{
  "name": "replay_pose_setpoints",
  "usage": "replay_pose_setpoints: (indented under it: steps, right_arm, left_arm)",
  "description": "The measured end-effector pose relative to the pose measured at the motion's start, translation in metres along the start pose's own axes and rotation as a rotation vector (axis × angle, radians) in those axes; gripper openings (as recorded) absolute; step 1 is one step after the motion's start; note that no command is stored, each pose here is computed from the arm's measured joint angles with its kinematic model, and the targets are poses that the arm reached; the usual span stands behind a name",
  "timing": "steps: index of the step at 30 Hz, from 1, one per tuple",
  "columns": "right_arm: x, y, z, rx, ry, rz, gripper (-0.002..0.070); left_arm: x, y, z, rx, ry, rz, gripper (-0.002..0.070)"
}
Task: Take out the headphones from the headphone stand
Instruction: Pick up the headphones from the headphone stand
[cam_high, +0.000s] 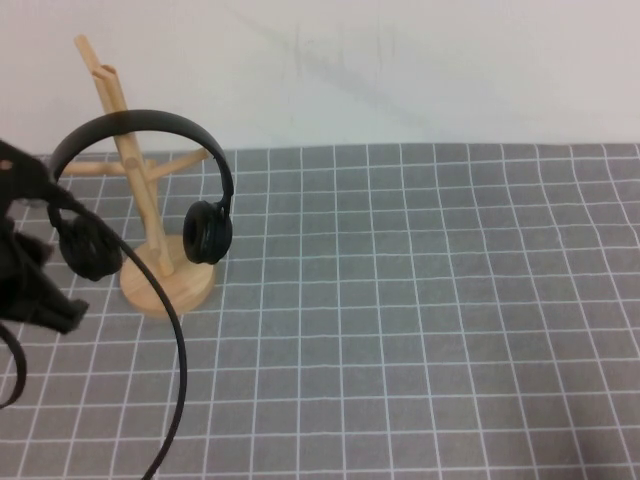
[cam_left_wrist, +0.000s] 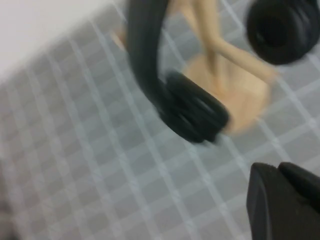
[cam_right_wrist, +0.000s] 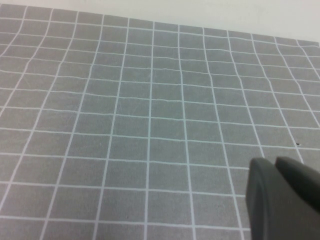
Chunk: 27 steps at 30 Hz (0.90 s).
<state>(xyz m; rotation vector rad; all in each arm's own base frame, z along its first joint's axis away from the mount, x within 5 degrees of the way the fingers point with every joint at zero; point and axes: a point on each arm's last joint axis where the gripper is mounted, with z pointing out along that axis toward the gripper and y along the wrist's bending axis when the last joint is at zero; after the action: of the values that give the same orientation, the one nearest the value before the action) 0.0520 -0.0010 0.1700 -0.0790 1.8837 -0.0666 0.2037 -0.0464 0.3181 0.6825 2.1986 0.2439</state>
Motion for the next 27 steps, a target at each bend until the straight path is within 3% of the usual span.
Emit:
replay_pose_setpoints:
  steps: [4,8,12,16,18,27]
  right_arm:
    - [0.0,0.0,0.0,0.0,0.0,0.0,-0.0007]
    - [0.0,0.0,0.0,0.0,0.0,0.0,-0.0007]
    - [0.0,0.0,0.0,0.0,0.0,0.0,-0.0007]
    - [0.0,0.0,0.0,0.0,0.0,0.0,-0.0007]
    - [0.0,0.0,0.0,0.0,0.0,0.0,-0.0007]
    - [0.0,0.0,0.0,0.001,0.0,-0.002,-0.0007]
  left_arm:
    - [-0.014,0.0,-0.003,-0.119,-0.103,0.157,-0.0004]
    - [-0.03,0.0,-0.005,-0.173,-0.252,0.287,0.0025]
    - [-0.035,-0.001,0.001,-0.197,-0.279,0.374,0.0171]
    - [-0.038,-0.004,0.016,-0.2,-0.259,0.427,0.0365]
    - [-0.039,-0.005,0.024,-0.206,-0.252,0.448,0.0414]
    - [-0.046,-0.005,0.06,-0.312,-0.243,0.491,0.0448]
